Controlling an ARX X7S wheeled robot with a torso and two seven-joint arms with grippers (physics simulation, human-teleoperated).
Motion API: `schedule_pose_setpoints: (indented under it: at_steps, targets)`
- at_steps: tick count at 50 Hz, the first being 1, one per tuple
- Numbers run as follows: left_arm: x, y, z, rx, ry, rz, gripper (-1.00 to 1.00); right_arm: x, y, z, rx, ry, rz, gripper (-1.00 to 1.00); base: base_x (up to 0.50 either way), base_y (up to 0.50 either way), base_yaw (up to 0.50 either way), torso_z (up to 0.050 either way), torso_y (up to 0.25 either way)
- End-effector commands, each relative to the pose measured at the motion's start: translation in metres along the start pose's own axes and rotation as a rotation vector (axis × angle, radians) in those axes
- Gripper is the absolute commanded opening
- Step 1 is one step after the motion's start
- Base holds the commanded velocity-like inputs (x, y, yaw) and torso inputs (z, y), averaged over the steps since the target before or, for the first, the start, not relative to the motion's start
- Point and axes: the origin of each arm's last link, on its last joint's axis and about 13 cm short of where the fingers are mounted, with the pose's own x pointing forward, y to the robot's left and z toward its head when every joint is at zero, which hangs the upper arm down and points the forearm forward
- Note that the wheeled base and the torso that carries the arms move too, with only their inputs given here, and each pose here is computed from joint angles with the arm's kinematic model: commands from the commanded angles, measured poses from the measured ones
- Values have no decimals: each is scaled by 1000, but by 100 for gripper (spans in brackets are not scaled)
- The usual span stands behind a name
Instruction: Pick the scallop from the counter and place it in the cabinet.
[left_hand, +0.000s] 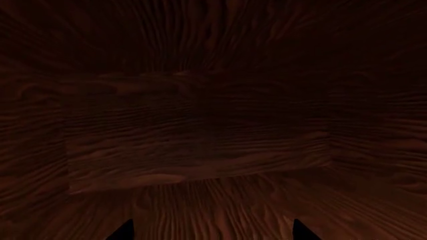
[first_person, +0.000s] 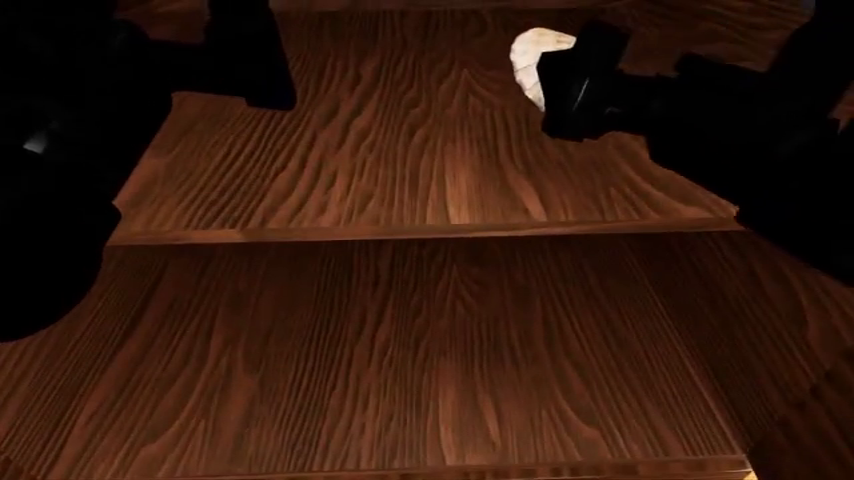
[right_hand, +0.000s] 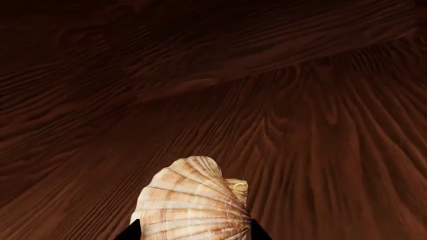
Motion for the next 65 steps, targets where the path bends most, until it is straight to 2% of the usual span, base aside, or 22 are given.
schedule_pose_setpoints:
  at_steps: [1,27,65]
  targets:
    - [0,2,-4,-5,11,6,100,7,-3,-10,20,67,18,-100,0,0,0,0,0]
    - [1,3,-11,-11,27,15,100,45,-24,-37,29,114,5,-100,0,0,0,0,0]
    - [3,6,-20,-18,49,26,100,84,-41,-66,28,169,-38,-100,0,0,0,0,0]
